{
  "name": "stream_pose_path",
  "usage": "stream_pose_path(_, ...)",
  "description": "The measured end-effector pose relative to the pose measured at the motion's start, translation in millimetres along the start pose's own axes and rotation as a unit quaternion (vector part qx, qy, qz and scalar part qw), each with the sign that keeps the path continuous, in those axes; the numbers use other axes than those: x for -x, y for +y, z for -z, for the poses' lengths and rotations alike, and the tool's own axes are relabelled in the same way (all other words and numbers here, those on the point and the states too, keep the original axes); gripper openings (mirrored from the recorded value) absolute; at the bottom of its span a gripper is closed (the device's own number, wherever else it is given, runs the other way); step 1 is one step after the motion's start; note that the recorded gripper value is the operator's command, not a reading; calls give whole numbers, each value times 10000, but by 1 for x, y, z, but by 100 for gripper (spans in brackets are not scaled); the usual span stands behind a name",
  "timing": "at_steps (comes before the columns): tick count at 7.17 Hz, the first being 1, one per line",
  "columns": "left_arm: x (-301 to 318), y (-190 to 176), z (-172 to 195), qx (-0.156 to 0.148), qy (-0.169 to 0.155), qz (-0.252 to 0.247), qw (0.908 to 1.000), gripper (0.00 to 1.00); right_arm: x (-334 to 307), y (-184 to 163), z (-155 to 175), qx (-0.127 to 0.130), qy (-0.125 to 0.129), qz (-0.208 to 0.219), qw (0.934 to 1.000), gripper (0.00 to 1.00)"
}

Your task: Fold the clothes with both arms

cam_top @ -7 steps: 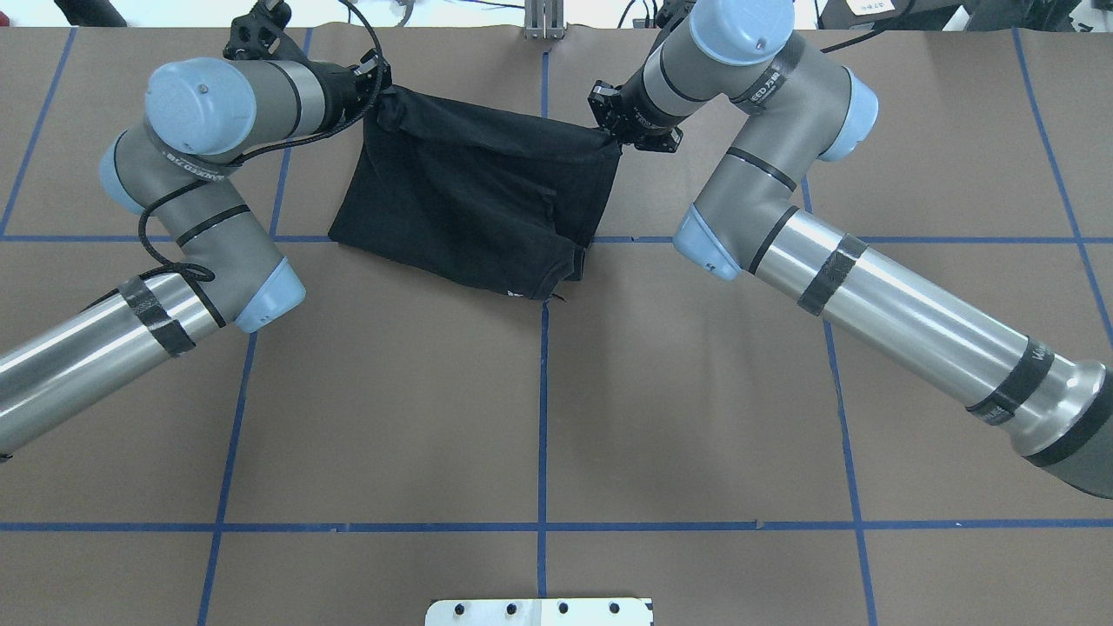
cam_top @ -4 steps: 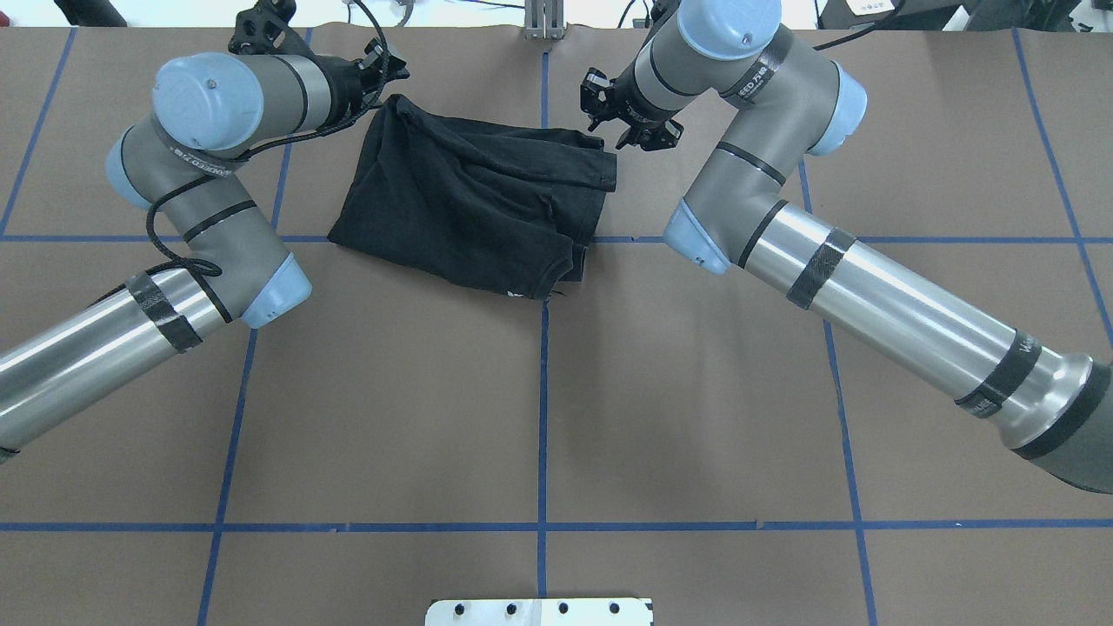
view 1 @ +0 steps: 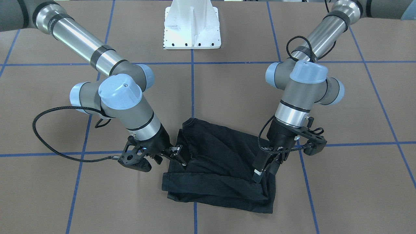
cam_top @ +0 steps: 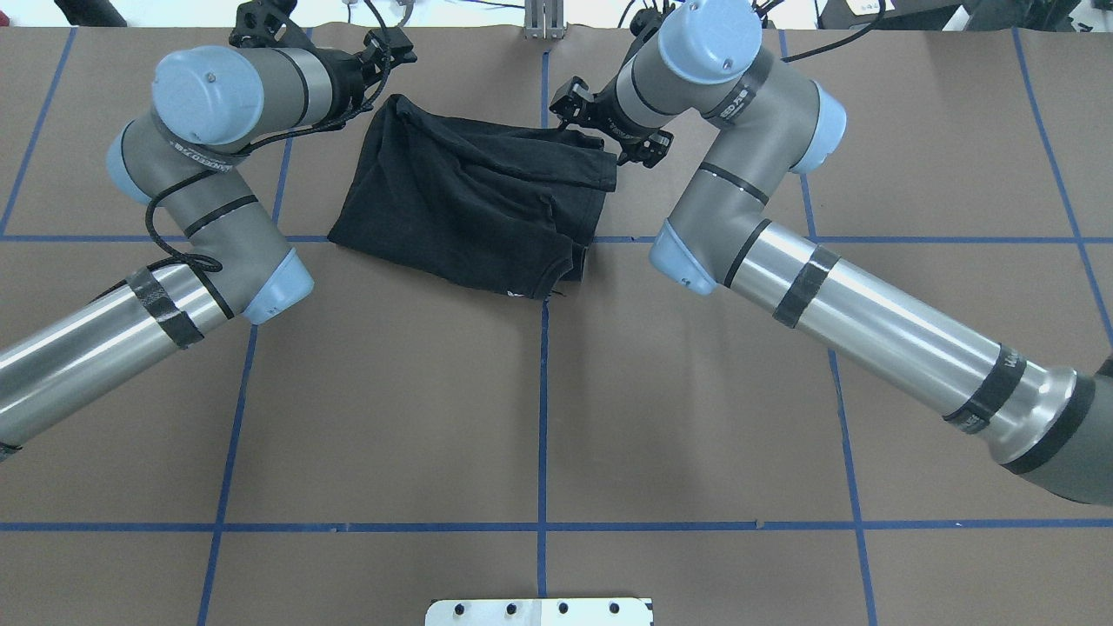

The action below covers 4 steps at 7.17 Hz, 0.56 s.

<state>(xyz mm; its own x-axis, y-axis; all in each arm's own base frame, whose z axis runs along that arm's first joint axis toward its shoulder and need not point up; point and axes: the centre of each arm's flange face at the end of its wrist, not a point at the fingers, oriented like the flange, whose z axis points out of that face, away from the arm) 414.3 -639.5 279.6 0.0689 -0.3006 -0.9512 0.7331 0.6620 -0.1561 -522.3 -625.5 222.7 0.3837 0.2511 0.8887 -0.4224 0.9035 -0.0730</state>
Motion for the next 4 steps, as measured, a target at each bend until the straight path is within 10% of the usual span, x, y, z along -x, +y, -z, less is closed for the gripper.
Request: stream_pose_path(4,-1,0,1,24,1,-17,10000,100,-11,43,-35,-397,259,2059,9774,95)
